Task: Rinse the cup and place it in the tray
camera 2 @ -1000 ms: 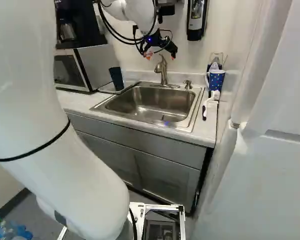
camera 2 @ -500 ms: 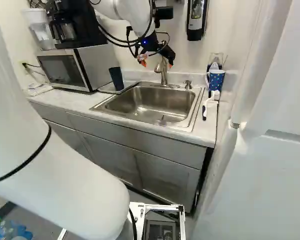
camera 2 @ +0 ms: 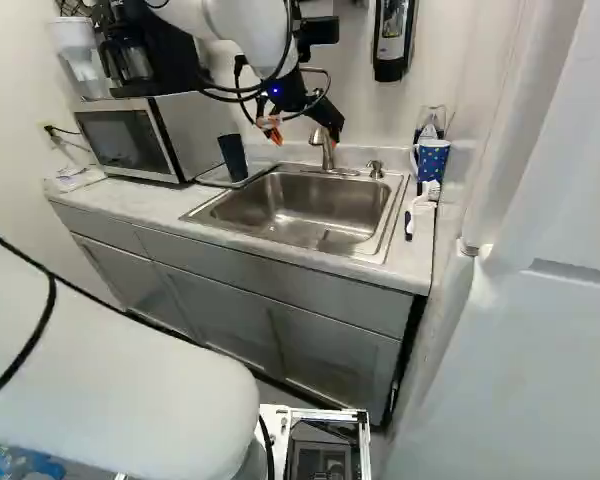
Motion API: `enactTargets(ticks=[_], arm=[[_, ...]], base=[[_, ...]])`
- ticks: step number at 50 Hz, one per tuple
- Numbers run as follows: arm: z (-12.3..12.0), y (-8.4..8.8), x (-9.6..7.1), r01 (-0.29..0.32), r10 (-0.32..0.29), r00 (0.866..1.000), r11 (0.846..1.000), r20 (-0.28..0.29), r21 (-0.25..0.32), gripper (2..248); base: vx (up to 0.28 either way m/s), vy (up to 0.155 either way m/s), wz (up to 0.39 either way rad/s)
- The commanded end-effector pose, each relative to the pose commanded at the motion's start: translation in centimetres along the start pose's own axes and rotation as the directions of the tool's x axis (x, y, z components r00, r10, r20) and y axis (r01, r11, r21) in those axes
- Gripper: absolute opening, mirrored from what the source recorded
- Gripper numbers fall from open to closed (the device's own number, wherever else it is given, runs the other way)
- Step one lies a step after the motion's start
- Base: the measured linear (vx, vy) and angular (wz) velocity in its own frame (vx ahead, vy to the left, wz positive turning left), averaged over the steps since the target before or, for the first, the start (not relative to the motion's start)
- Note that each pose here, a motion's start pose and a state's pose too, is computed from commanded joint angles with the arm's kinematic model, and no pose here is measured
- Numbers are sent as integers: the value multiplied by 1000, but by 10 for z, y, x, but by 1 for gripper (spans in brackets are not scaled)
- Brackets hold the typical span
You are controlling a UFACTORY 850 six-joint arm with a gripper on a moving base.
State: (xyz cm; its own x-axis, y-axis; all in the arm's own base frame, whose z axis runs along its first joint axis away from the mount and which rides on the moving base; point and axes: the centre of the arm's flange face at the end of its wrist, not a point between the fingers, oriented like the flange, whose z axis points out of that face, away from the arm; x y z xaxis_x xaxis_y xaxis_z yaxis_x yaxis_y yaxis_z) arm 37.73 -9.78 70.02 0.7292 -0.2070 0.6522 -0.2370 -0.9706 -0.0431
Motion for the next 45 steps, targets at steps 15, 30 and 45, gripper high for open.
enactTargets(ticks=[15, 30, 45], arm=[[-1, 0, -1, 0, 0, 1000, 1000, -1, 0, 247], [-1, 0, -1, 0, 0, 1000, 1000, -1, 0, 247], [-1, 0, -1, 0, 0, 1000, 1000, -1, 0, 247]], base=[[0, 0, 0], [0, 0, 0], [0, 0, 0]])
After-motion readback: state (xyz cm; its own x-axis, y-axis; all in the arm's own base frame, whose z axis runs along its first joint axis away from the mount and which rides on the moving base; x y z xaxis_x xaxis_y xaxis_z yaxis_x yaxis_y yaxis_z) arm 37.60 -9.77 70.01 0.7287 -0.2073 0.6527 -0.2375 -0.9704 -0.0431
